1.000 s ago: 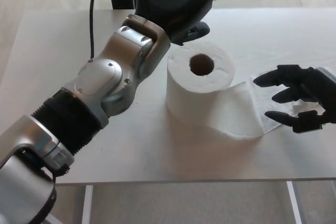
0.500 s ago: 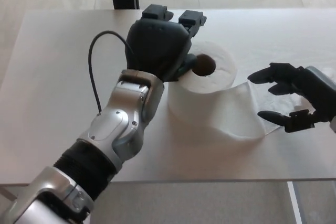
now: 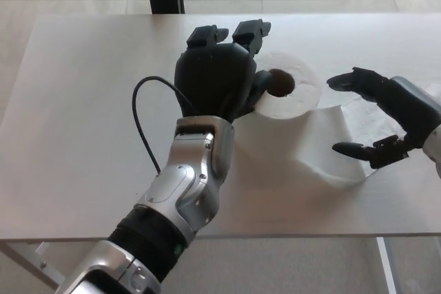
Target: A toilet paper roll is kept in the middle of the desk infront of the robot. The robot places its left hand on the top of the toilet paper roll to hold it still and uses its right hand to tear off a piece of toilet paper from it and hands the paper to a person
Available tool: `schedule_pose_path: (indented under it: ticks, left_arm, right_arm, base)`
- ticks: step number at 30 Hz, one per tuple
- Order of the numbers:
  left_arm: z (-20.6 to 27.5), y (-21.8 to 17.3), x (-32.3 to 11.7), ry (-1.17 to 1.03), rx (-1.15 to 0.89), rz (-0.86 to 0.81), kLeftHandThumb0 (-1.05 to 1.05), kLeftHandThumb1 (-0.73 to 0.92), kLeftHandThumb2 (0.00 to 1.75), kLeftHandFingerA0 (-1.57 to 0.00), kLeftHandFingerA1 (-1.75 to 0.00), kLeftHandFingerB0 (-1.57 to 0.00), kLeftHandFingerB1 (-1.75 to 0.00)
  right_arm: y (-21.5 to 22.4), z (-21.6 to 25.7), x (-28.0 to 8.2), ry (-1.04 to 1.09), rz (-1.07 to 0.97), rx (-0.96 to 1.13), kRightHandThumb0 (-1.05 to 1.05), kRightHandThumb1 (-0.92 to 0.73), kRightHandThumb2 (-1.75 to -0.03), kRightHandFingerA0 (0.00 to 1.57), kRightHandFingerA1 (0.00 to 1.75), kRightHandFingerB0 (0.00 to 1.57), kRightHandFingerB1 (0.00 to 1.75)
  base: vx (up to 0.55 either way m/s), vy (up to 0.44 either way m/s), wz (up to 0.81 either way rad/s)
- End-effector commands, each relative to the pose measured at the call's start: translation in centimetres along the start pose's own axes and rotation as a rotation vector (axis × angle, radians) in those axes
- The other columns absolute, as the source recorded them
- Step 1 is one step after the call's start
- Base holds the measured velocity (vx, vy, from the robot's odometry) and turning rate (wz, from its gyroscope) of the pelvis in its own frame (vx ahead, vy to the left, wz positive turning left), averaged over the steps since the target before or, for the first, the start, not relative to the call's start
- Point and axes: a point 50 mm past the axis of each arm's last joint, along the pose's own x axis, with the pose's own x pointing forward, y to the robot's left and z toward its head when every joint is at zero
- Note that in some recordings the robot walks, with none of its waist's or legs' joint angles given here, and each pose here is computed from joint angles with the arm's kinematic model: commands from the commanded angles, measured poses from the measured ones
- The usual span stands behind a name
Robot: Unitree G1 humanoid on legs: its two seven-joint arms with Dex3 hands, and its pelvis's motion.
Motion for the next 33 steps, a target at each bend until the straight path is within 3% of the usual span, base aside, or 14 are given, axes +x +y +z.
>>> schedule_pose_path:
  ticks: [1, 8, 9, 10, 11, 13, 15, 16, 17, 18, 19, 21, 25, 33]
  left_arm:
    - [-0.5, -1.1, -0.3, -0.026, 0.158, -0.015, -0.38, 0.66, 0.60, -0.35, -0.51, -0.37, -0.40]
    - [-1.1, -0.3, 0.7, -0.199, 0.441, -0.027, -0.46, 0.66, 0.59, -0.26, -0.52, -0.37, -0.43]
    - [-1.3, -0.1, 0.7, -0.251, 0.486, -0.016, -0.49, 0.66, 0.59, -0.28, -0.52, -0.41, -0.41]
    - [-1.4, 0.0, 0.7, -0.277, 0.518, -0.009, -0.51, 0.62, 0.58, -0.29, -0.51, -0.42, -0.40]
    - [-1.4, 0.0, 0.7, -0.278, 0.518, -0.007, -0.51, 0.62, 0.58, -0.29, -0.51, -0.42, -0.40]
    - [-1.7, 0.1, 0.5, -0.314, 0.547, 0.005, -0.55, 0.62, 0.59, -0.30, -0.51, -0.43, -0.39]
    - [-1.9, 0.1, 0.5, -0.309, 0.542, -0.005, -0.53, 0.62, 0.58, -0.30, -0.50, -0.42, -0.39]
    - [-1.9, 0.1, 0.6, -0.299, 0.546, -0.016, -0.55, 0.49, 0.82, -0.25, -0.56, -0.33, -0.50]
    - [-2.0, 0.1, 0.5, -0.297, 0.547, -0.016, -0.55, 0.49, 0.82, -0.25, -0.56, -0.33, -0.50]
    - [-2.0, 0.1, 0.6, -0.297, 0.546, -0.011, -0.50, 0.62, 0.58, -0.29, -0.51, -0.42, -0.39]
    - [-1.9, 0.1, 0.6, -0.298, 0.546, -0.001, -0.50, 0.61, 0.58, -0.30, -0.51, -0.43, -0.39]
    - [-1.8, 0.1, 0.6, -0.298, 0.540, 0.003, -0.50, 0.64, 0.58, -0.31, -0.50, -0.44, -0.38]
    - [-1.6, -0.2, 0.5, -0.288, 0.514, -0.007, -0.54, 0.67, 0.59, -0.31, -0.51, -0.42, -0.39]
    - [-1.6, -0.4, 0.4, -0.273, 0.515, -0.008, -0.48, 0.68, 0.59, -0.30, -0.51, -0.43, -0.39]
  right_arm:
    - [0.0, -0.7, 0.3, 0.150, 0.119, -0.100, -0.68, -0.39, -0.79, 0.00, 0.33, 0.08, 0.31]
    - [0.2, -0.7, 0.3, 0.169, 0.145, -0.131, -0.66, -0.40, -0.77, 0.03, 0.39, 0.10, 0.38]
    - [0.3, -1.0, 0.3, 0.162, 0.124, -0.093, -0.56, -0.53, -0.57, 0.22, 0.52, 0.23, 0.32]
    - [0.5, -1.1, 0.2, 0.144, 0.098, -0.065, -0.49, -0.55, -0.57, 0.40, 0.60, 0.28, 0.35]
    - [0.4, -1.1, 0.2, 0.145, 0.096, -0.066, -0.49, -0.55, -0.57, 0.40, 0.60, 0.28, 0.35]
    - [0.7, -1.4, 0.2, 0.163, 0.076, -0.036, -0.30, -0.65, -0.59, 0.83, 0.72, 0.42, 0.38]
    - [0.7, -1.2, 0.1, 0.167, 0.079, -0.039, -0.23, -0.69, -0.61, 0.99, 0.85, 0.56, 0.43]
    - [0.8, -1.3, 0.0, 0.158, 0.076, -0.032, -0.20, -0.72, -0.68, 1.01, 1.04, 0.65, 0.49]
    - [0.9, -1.2, 0.1, 0.156, 0.077, -0.032, -0.20, -0.72, -0.68, 1.01, 1.04, 0.65, 0.49]
    - [1.0, -1.3, 0.0, 0.148, 0.073, -0.056, -0.15, -0.68, -0.89, 0.91, 1.53, 0.86, 0.58]
    - [1.1, -1.3, -0.1, 0.139, 0.061, -0.069, -0.15, -0.67, -0.93, 0.83, 1.62, 0.96, 0.60]
    - [1.4, -1.4, -0.3, 0.109, 0.012, -0.083, -0.14, -0.67, -1.05, 0.79, 1.58, 0.82, 1.07]
    - [1.8, -1.5, -0.4, 0.084, -0.132, 0.013, -0.20, -0.60, -1.15, 0.87, 1.57, 0.78, 1.28]
    - [2.1, -0.7, -0.5, -0.014, -0.223, -0.004, -0.26, -0.68, -0.92, 0.92, 1.52, 0.89, 1.08]
  base:
    - [0.00, 0.000, 0.00]
    - [0.00, 0.000, 0.00]
    - [0.00, 0.000, 0.00]
    - [0.00, 0.000, 0.00]
    - [0.00, 0.000, 0.00]
    - [0.00, 0.000, 0.00]
    - [0.00, 0.000, 0.00]
    - [0.00, 0.000, 0.00]
    - [0.00, 0.000, 0.00]
    - [0.00, 0.000, 0.00]
    - [0.00, 0.000, 0.00]
    - [0.00, 0.000, 0.00]
    - [0.00, 0.000, 0.00]
    - [0.00, 0.000, 0.00]
